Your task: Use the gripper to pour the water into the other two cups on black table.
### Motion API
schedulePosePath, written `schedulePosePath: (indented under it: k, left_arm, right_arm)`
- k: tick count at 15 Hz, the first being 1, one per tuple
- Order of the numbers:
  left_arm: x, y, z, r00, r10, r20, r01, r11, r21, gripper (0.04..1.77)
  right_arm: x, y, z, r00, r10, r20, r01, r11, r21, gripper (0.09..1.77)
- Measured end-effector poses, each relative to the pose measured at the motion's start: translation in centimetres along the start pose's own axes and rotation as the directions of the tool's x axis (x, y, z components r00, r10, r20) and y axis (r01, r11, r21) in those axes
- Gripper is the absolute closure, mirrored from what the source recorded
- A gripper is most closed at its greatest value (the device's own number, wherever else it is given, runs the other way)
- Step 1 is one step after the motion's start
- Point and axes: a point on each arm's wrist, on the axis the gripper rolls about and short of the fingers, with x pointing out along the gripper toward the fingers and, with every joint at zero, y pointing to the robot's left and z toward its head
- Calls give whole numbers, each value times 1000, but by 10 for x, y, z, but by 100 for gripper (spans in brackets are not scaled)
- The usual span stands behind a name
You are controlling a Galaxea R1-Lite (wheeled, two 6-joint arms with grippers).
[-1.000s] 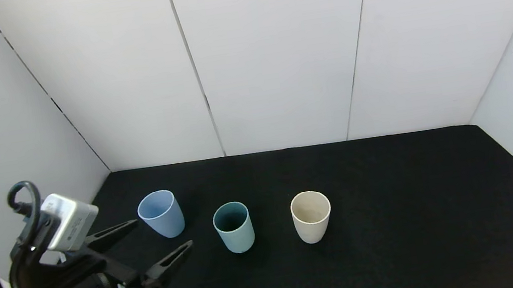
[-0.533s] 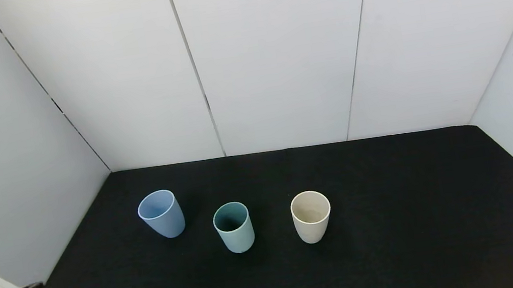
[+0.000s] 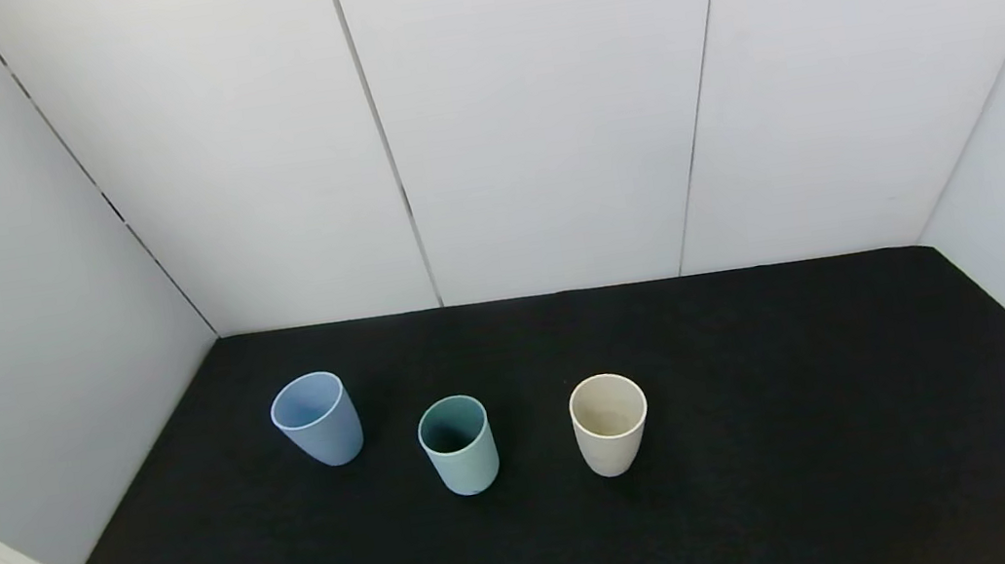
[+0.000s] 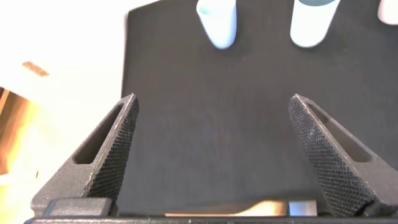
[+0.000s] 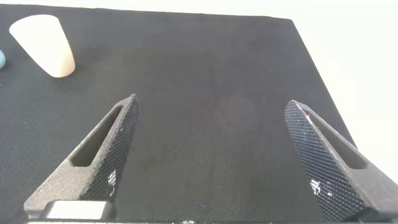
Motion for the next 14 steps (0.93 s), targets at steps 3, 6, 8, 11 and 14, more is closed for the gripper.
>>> schedulePosePath:
  k: [3,6,8,11,14]
  left_arm:
    - [-17,-7,-14,999,-8,31,9,999,-35,9]
    - [-22,-13,-28,996,-42,78,45,998,-37,9]
    - [-24,-17,-42,989,-90,117,95,995,-34,9]
    - [-17,-23,-62,978,-97,185,111,991,-69,9]
    - [-6,-26,-71,962,-60,268,87,992,-90,9]
  right_arm:
    - [0,0,0,1000,0,0,0,1000,0,15]
    - [0,0,0,1000,1,0,-1,1000,0,15]
    - [0,0,0,1000,1,0,-1,1000,0,15]
    - [0,0,0,1000,1,0,-1,1000,0,15]
    - [0,0,0,1000,1,0,-1,1000,0,15]
